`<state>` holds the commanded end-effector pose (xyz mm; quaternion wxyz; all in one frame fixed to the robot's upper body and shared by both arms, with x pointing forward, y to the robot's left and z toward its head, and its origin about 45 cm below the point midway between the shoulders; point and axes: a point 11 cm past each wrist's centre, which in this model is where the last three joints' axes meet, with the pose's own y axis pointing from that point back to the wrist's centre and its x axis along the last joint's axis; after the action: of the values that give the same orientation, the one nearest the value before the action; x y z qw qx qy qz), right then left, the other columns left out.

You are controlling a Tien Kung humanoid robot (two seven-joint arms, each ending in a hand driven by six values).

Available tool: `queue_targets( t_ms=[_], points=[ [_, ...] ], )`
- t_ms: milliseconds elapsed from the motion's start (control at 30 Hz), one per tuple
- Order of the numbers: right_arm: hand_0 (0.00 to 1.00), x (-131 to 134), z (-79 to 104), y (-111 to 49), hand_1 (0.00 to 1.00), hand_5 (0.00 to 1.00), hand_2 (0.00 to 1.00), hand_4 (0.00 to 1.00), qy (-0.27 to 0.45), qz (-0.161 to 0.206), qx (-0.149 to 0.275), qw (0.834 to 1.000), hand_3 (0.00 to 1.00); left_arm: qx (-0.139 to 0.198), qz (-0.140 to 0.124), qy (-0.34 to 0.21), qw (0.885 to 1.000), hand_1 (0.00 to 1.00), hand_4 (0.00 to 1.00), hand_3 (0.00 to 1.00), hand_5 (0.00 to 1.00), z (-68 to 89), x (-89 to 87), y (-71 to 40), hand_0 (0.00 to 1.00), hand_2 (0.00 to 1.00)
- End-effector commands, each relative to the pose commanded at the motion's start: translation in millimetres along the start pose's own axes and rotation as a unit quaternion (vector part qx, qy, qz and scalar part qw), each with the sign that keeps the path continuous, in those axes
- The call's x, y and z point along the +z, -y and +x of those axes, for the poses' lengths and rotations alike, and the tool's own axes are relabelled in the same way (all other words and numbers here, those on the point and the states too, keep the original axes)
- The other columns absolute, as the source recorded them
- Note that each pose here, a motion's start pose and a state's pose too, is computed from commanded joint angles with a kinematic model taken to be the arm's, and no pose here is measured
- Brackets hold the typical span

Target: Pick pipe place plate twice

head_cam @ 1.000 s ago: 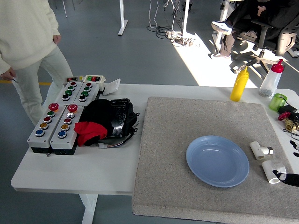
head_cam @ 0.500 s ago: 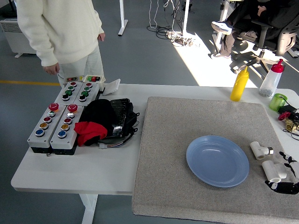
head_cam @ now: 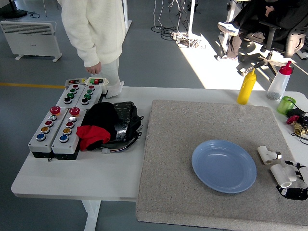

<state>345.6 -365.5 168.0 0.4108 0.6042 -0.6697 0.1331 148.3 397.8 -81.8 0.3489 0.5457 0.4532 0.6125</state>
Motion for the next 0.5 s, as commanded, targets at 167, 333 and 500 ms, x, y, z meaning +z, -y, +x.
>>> queue_targets(
  t_ms=[167, 333, 500],
  points=[
    [0.639, -3.1, -4.1, 1.2, 0.671, 0.103, 0.694, 0.546, 0.0, 0.008, -0.013, 1.0, 0.729, 0.0, -0.001, -0.001, 1.0, 0.666, 0.335, 0.63, 0.998, -0.5, 1.3, -0.6, 0.675, 0.688],
    [0.521, -3.0, -2.4, 2.4, 0.587, 0.046, 0.622, 0.419, -0.005, 0.009, -0.007, 1.0, 0.669, -0.001, -0.002, -0.001, 1.0, 0.665, 0.335, 0.631, 0.998, -0.7, 2.2, -0.9, 0.674, 0.688],
    [0.432, -4.6, 4.6, 2.5, 0.524, 0.008, 0.578, 0.357, -0.009, 0.02, 0.01, 1.0, 0.601, -0.001, -0.004, -0.003, 1.0, 0.665, 0.335, 0.63, 0.998, -0.6, 3.2, -1.1, 0.674, 0.686]
  ],
)
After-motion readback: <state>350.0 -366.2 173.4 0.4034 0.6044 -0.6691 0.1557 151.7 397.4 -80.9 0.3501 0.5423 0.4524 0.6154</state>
